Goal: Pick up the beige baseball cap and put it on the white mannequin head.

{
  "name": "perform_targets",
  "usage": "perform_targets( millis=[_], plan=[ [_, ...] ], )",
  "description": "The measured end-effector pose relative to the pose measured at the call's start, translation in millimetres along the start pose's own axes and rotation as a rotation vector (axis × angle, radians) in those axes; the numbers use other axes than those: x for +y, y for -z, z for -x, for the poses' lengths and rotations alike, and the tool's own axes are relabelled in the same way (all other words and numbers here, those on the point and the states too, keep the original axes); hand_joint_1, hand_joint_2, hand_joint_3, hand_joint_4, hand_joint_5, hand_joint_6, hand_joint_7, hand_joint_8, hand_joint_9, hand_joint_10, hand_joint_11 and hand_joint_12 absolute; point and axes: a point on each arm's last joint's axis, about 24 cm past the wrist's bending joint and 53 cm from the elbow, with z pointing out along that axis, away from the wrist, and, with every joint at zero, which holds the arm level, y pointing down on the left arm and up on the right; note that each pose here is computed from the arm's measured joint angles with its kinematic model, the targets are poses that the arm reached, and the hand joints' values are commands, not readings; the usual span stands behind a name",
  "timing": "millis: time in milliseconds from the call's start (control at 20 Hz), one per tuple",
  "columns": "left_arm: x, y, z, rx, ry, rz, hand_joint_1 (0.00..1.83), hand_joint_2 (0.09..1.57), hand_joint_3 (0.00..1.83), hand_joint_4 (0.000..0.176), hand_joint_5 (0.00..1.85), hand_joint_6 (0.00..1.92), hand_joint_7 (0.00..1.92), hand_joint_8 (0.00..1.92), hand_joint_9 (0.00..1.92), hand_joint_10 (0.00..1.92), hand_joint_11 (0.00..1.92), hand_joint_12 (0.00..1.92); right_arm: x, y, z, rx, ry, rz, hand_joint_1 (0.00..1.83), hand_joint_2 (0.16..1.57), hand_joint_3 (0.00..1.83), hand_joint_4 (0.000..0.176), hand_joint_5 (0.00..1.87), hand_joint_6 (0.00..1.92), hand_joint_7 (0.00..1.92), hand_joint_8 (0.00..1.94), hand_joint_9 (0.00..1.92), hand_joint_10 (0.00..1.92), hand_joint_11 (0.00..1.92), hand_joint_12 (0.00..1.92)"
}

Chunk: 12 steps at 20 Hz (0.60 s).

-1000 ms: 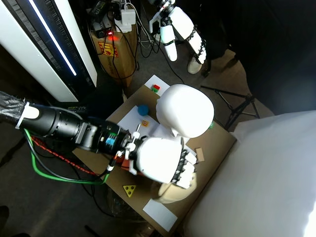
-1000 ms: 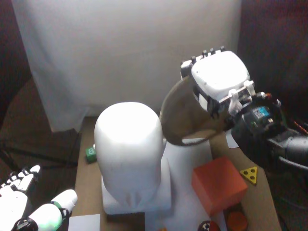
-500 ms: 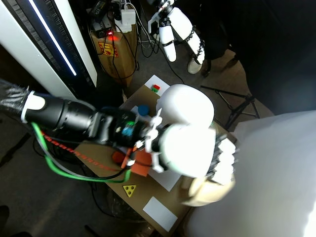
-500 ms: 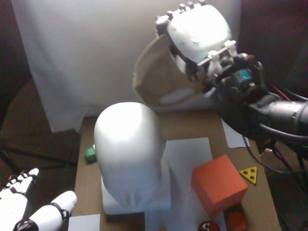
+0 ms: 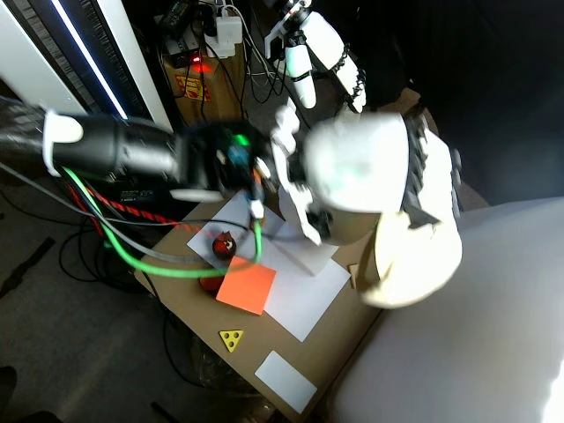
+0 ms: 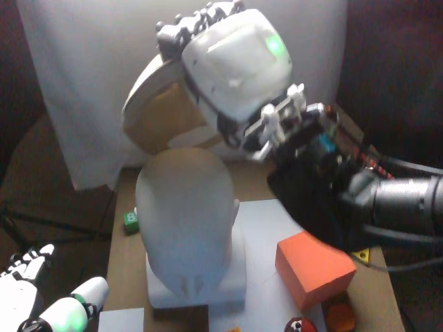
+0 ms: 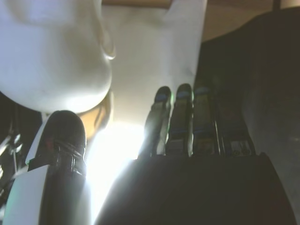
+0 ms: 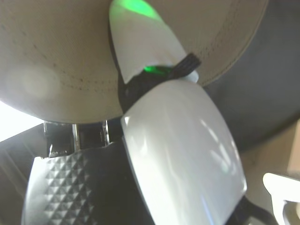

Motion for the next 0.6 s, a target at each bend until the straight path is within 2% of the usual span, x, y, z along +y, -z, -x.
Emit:
perform_targets(
  millis=[200,350,500,600],
  plan=[
    [-1.2,0,-0.3,0.002,0.0,-0.005,0.0,1.15,0.0,0.024,0.03,0.01,0.0,0.0,0.02,0.0,0.0,0.14,39.4,32,-17,0.043,0.004,0.074,1.37,1.13,0.0,0.0,0.88,0.94,0.94,1.03,0.92,1.34,0.86,1.39],
    [-1.0,0,-0.4,0.002,-0.001,-0.006,0.0,1.16,0.0,0.012,0.04,0.01,0.0,0.0,0.01,0.0,0.0,0.13,45.7,55,-28,0.085,0.002,0.085,1.37,1.13,0.0,0.0,0.88,0.94,0.94,1.03,0.92,1.34,0.87,1.39],
    [0.1,1,-0.3,0.004,0.0,-0.006,0.0,1.16,0.0,0.009,0.07,0.0,0.02,0.0,0.03,0.0,0.0,0.21,49.1,69,-38,0.132,0.009,0.089,1.37,1.13,0.0,0.0,0.9,0.91,0.93,1.03,0.92,1.34,0.87,1.4],
    [0.3,0,-0.3,0.004,0.0,-0.005,0.0,1.16,0.0,0.009,0.07,0.0,0.02,0.0,0.04,0.0,0.0,0.23,59.9,79,-45,0.156,0.011,0.109,1.37,1.13,0.0,0.0,0.88,0.93,0.93,1.04,0.92,1.35,0.87,1.39]
  ],
)
